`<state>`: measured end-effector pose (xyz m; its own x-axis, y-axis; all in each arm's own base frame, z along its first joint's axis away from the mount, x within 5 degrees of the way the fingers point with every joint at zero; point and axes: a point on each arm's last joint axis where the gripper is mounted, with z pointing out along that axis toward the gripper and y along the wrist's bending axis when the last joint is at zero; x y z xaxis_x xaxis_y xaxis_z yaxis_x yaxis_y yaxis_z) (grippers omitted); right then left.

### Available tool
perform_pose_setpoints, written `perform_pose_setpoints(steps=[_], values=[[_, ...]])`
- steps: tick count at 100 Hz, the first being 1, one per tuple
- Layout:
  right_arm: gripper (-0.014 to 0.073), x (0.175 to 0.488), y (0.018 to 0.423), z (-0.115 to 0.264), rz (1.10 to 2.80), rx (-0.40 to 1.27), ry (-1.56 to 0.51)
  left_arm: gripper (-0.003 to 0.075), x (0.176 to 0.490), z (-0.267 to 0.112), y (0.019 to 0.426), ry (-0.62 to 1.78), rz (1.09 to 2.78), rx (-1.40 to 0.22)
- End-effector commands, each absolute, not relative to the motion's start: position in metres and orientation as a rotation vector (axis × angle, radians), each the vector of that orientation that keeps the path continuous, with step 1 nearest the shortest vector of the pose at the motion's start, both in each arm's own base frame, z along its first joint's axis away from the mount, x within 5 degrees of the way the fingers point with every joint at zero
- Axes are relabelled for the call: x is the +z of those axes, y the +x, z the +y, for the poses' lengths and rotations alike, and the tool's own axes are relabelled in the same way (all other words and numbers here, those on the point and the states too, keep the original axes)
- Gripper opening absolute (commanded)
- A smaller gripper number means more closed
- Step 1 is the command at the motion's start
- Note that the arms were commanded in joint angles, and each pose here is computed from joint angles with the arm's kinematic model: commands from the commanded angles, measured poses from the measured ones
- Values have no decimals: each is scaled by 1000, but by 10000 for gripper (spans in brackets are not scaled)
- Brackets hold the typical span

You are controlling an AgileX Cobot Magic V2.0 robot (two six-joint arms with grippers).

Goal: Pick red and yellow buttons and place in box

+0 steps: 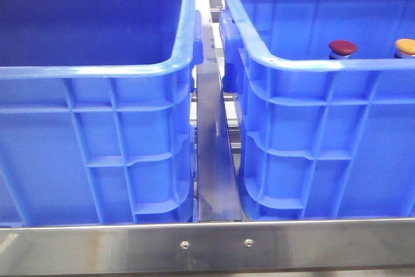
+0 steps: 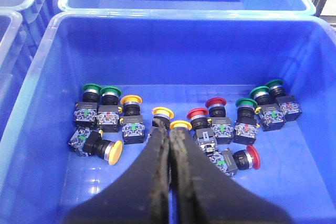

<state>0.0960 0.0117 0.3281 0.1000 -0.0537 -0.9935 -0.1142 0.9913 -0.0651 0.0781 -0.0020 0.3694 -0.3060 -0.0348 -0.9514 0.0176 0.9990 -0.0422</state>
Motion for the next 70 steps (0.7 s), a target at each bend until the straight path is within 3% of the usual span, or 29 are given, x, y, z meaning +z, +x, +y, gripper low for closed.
perform_pose_setpoints(steps=[1, 33, 70], values=[[-104, 337, 95, 15, 1441, 144, -96, -19, 384, -2, 79, -17, 1790, -62], [-104, 337, 95, 15, 1441, 144, -96, -19, 382, -3, 75, 5, 1644, -63], [-104, 337, 95, 15, 1441, 144, -96, -19, 279, -3, 53, 31, 1489, -81]])
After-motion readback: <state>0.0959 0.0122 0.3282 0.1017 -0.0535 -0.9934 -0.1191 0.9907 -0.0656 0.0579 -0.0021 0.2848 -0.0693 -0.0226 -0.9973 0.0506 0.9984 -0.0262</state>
